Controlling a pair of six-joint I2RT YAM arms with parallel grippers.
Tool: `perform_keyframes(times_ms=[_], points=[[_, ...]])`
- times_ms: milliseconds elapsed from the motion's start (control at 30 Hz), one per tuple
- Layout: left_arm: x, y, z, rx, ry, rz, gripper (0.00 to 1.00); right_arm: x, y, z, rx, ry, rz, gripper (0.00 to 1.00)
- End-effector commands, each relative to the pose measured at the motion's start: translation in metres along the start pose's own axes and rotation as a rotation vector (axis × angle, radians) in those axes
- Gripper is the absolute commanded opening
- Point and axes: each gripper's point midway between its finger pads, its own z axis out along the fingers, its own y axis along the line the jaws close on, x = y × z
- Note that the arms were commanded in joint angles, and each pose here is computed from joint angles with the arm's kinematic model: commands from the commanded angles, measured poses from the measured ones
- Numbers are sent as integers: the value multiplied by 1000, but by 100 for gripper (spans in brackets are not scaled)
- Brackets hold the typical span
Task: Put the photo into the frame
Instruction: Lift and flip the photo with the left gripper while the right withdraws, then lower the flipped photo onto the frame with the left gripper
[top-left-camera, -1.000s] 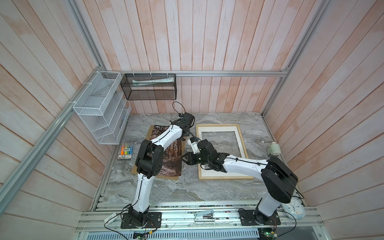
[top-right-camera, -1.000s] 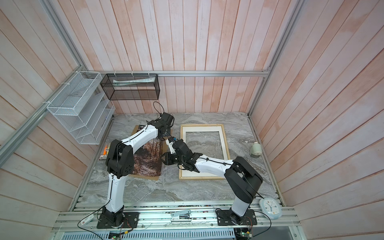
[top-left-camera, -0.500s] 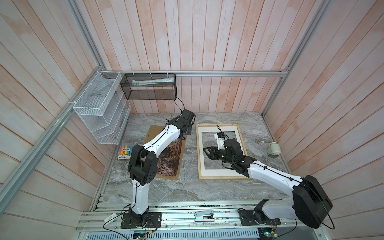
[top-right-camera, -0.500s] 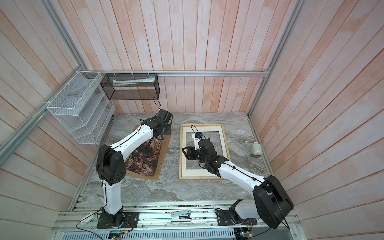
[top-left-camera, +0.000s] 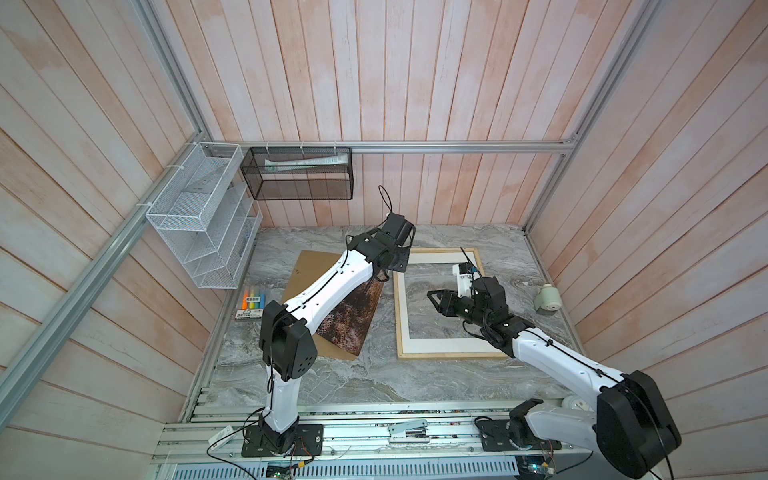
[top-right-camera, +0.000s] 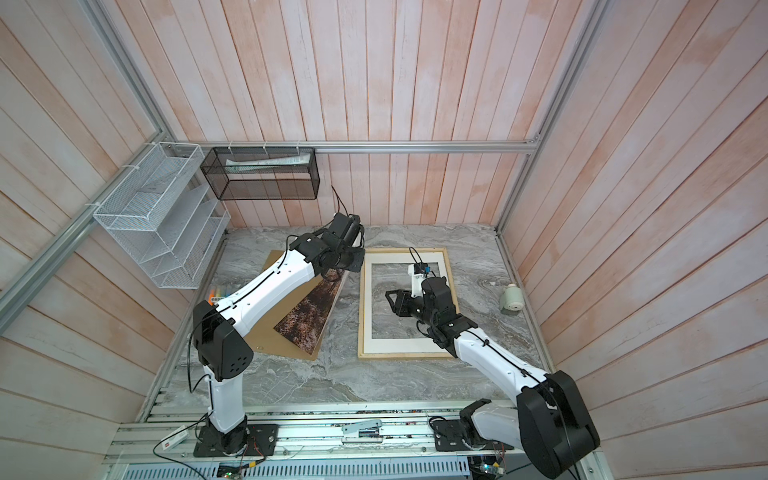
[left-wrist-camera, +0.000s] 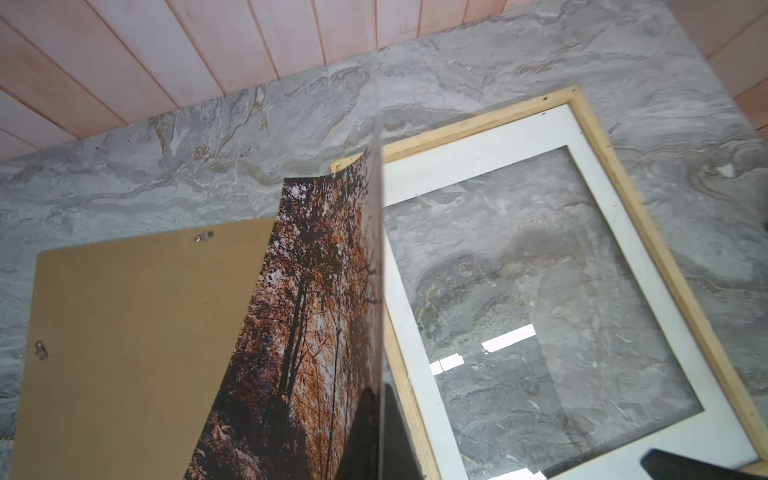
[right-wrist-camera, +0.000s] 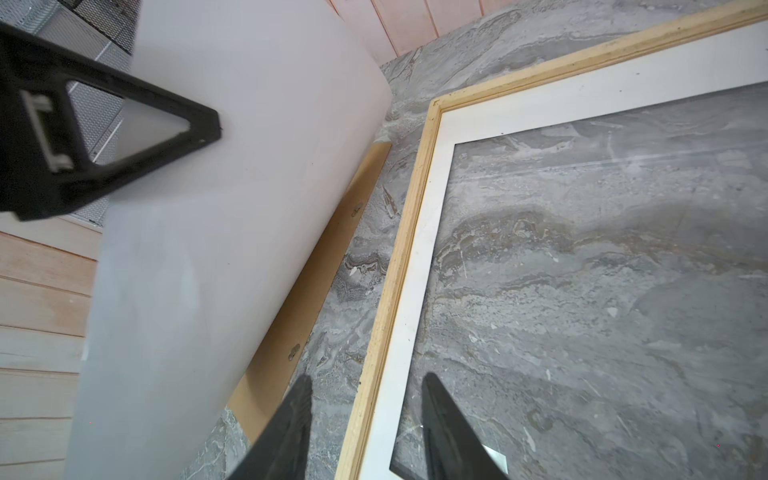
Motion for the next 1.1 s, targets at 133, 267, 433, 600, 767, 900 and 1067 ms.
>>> perform_keyframes(times_ms=[133,267,433,600,767,900,1067], points=[[-33,-27,-68,122,-99,50,0,-2,-11,-13,-17,-25,31,44],[-56,-35,-99,189,-178,45,0,-9,-15,-19,-21,-43,39,45],[-91,-49,-138,294,-286,39,0,-13,-13,-22,-33,-56,43,45],[-125,-42,-172,457,-399,-27,0,-12,-13,-22,-41,-56,52,45],[-123,36,-120,399,-359,-206,0,-9,-15,-21,-40,-46,59,45],[-92,89,-54,343,-256,-304,0,-9,-16,-22,-35,-40,59,45],[-53,123,2,333,-187,-356,0,-7,-19,-21,-24,-29,63,46]])
